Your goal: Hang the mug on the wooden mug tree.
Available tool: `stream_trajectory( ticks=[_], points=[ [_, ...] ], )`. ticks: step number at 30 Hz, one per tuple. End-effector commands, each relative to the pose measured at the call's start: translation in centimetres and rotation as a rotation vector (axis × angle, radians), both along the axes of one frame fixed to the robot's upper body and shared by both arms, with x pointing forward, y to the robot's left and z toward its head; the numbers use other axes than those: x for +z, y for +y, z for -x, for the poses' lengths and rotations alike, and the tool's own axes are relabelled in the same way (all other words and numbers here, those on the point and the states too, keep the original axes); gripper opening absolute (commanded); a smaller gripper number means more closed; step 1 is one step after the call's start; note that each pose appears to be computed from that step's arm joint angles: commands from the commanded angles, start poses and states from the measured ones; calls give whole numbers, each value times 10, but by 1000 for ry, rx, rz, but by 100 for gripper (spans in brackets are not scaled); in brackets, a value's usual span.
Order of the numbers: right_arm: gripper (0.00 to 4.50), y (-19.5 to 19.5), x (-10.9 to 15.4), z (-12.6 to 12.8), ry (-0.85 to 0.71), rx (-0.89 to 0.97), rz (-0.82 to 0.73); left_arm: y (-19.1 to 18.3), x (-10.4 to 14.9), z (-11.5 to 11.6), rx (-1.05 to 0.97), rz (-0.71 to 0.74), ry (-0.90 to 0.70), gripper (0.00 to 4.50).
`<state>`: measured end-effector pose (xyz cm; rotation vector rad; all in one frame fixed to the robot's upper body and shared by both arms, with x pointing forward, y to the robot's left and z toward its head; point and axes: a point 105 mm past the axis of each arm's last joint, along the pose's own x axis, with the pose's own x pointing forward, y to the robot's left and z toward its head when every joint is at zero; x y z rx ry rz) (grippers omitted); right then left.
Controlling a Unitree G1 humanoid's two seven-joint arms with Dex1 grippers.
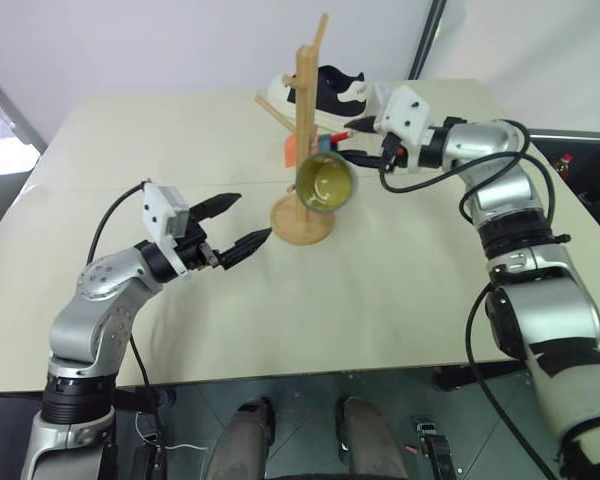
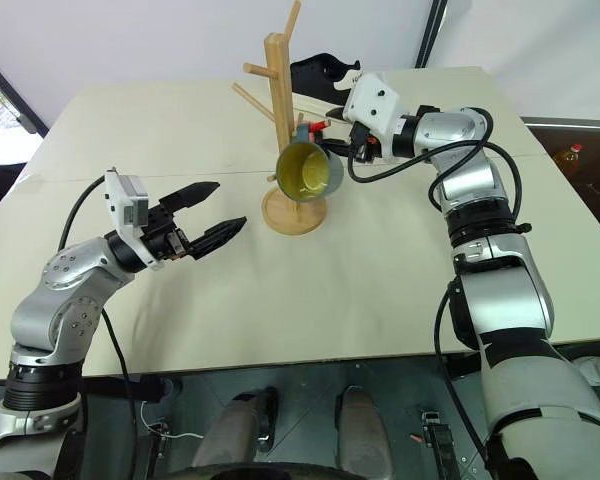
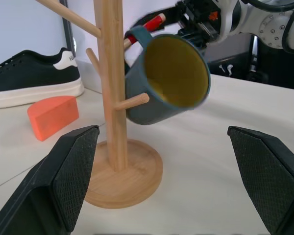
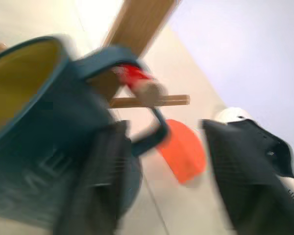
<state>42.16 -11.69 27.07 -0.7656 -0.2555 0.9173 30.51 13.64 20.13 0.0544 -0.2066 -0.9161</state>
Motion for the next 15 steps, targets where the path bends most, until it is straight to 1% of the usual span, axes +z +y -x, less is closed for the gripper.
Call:
stream_trajectory(
  ticks=[1, 3, 5, 6, 8, 10, 11, 13, 15],
  points=[
    [302, -28, 38, 1, -121, -86, -67, -1, 14, 4, -3, -6, -63, 450],
    [302, -50, 45, 2, -127, -145, -145, 3, 13, 2, 23, 1, -57, 450],
    [302, -75, 44, 4, -120, -215, -231, 8, 10, -2, 63, 3, -45, 450],
    [302, -86, 41, 5, -119, -251, -261, 11, 8, -4, 88, 0, -42, 450],
    [302, -111, 26, 7, -97, -335, -375, 24, 2, -15, 200, 19, -32, 450],
    [302, -130, 1, 11, -63, -421, -482, 41, -5, -23, 308, 61, -20, 450],
    [302, -134, -16, 15, -42, -450, -529, 51, -13, -27, 368, 76, 2, 450],
    [302, -133, -45, 23, 2, -478, -592, 67, -28, -32, 466, 91, 33, 450],
    [302, -123, -78, 35, 59, -476, -612, 82, -47, -32, 556, 96, 67, 450]
  ],
)
